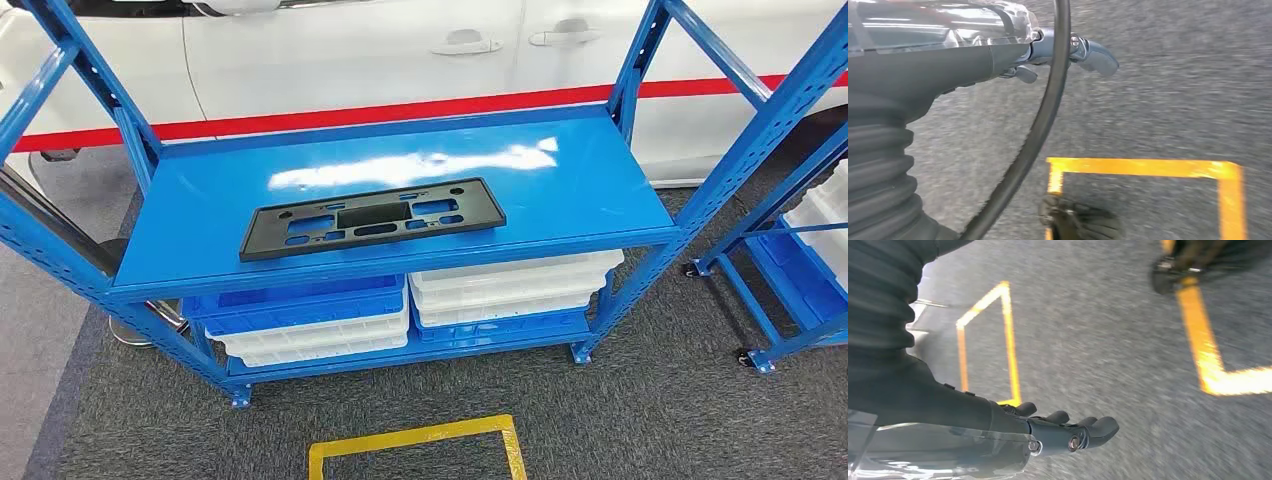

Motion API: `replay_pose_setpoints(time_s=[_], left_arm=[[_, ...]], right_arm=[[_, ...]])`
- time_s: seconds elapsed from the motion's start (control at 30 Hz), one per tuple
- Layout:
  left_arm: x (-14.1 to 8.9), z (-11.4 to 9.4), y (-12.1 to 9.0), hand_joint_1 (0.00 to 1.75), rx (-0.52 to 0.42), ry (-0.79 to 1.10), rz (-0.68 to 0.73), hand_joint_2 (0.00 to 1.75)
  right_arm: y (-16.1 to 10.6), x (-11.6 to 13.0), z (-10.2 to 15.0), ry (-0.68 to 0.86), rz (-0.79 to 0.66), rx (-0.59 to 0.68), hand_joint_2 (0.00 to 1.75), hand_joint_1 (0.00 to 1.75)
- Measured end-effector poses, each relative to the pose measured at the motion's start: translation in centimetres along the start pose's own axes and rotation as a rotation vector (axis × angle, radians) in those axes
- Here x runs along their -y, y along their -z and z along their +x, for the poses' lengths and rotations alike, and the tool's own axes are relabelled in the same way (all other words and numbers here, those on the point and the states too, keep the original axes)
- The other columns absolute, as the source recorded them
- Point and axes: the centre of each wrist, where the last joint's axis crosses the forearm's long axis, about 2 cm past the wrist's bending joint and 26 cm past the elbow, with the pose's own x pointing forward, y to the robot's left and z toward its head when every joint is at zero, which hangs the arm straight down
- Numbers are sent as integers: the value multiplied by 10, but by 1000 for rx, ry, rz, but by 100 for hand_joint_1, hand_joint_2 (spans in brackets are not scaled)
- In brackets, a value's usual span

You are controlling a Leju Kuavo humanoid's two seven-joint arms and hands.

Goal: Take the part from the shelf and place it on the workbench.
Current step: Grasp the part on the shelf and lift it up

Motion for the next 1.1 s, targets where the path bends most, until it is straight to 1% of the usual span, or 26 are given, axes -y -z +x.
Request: replay_pose_setpoints(time_s=[0.07,0.27,0.43,0.57,0.73,0.9,1.1], left_arm=[[1,0,0,0,9,3,-4,0],[7,0,-3,0,9,1,-20,0],[9,1,-4,0,11,-15,-44,0],[10,1,-4,0,23,-21,-64,0],[12,1,-5,0,39,-27,-84,0],[14,1,-6,0,43,-29,-100,0],[18,1,-8,0,44,-30,-114,0]], right_arm=[[1,2,1,9,-16,31,175,0],[7,18,10,64,-150,222,175,0],[9,27,29,147,-200,397,175,0],[6,27,50,206,-171,521,175,0],[-3,22,70,258,-112,681,175,0],[-19,20,88,289,-61,858,175,0],[-43,19,108,295,-1,1071,175,0]])
